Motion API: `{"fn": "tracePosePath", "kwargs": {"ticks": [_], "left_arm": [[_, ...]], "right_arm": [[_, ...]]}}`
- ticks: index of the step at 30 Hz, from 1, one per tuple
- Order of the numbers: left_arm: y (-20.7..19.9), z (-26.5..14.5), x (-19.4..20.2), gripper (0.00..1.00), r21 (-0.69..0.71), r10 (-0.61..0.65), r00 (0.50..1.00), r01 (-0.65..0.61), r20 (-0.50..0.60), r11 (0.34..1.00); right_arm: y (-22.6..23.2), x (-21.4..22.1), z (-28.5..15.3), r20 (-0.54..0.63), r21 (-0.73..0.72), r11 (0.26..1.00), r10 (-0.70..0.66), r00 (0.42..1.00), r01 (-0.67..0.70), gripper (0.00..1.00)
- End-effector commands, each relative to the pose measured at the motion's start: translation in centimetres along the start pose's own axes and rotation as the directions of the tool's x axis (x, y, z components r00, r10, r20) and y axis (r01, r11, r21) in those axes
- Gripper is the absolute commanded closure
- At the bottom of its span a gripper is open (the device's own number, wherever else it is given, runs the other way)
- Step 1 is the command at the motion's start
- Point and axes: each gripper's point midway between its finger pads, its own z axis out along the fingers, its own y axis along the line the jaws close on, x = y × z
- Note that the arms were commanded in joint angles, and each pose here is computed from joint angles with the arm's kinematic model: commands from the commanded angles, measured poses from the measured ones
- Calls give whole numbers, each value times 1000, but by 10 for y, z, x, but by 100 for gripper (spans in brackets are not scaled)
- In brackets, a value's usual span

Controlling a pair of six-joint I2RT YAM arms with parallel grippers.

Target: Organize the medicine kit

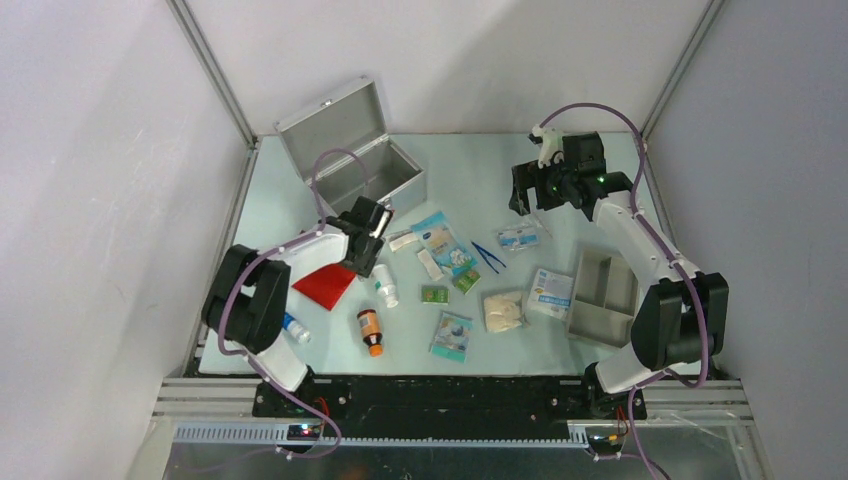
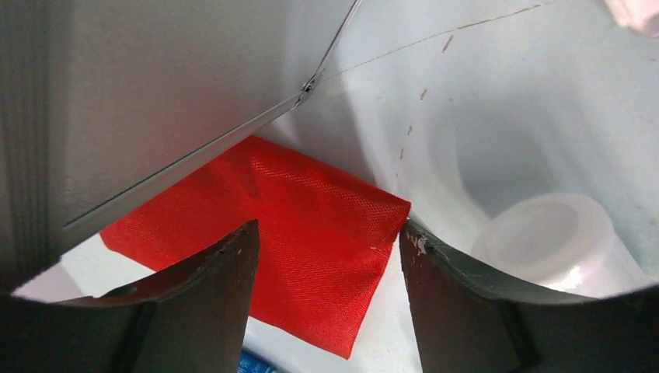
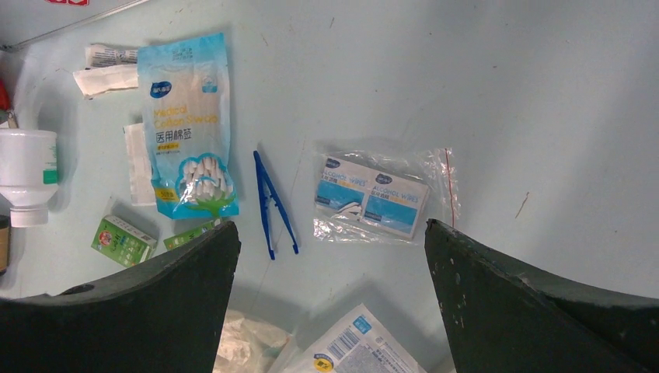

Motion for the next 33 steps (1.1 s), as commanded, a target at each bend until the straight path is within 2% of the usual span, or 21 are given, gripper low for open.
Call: {"fn": "tracePosePath", "kwargs": {"ticks": [1, 3, 5, 6, 8, 12, 20, 22, 25, 29, 33], "left_arm": [[-1, -3, -25, 30, -55, -50, 996, 54, 79, 997], [-5, -4, -28, 33, -59, -33, 995, 39, 89, 997], [-7, -2, -27, 42, -70, -23, 996, 29, 88, 997], [-8, 0, -25, 53, -75, -18, 997, 24, 79, 997], [-7, 5, -20, 67, -91, -19, 998, 25, 60, 996], [-8, 12, -18, 80, -112, -28, 999, 31, 36, 993], [-11, 17, -30, 72, -103, -17, 999, 20, 28, 994], [-12, 17, -29, 74, -94, -8, 1000, 10, 25, 996], [-10, 16, -24, 88, -57, 11, 1000, -10, 11, 998], [-3, 9, -7, 98, -19, 34, 999, -35, -17, 999], [-3, -12, -6, 100, 47, 61, 997, -63, 40, 997]], "right_arm": [[-2, -20, -5, 45, 14, 1000, -12, 999, 11, 7], [-2, -19, -5, 40, 13, 1000, -8, 999, 7, 7], [-2, -18, -3, 39, 10, 1000, -3, 999, 3, 7], [-2, -19, -3, 42, 10, 1000, 0, 999, 0, 7], [-2, -20, -2, 45, 9, 1000, 5, 999, -6, 7], [-2, -23, -4, 54, 9, 1000, 2, 999, -3, 7], [-6, -23, -10, 60, 21, 1000, 3, 998, -4, 7], [-5, -24, -10, 62, 16, 1000, 3, 998, -4, 7], [-2, -25, -8, 68, 6, 1000, 4, 998, -4, 7], [0, -27, -8, 70, -3, 1000, -1, 998, 1, 8], [2, -27, -7, 67, -9, 1000, 0, 998, 1, 8]]}}
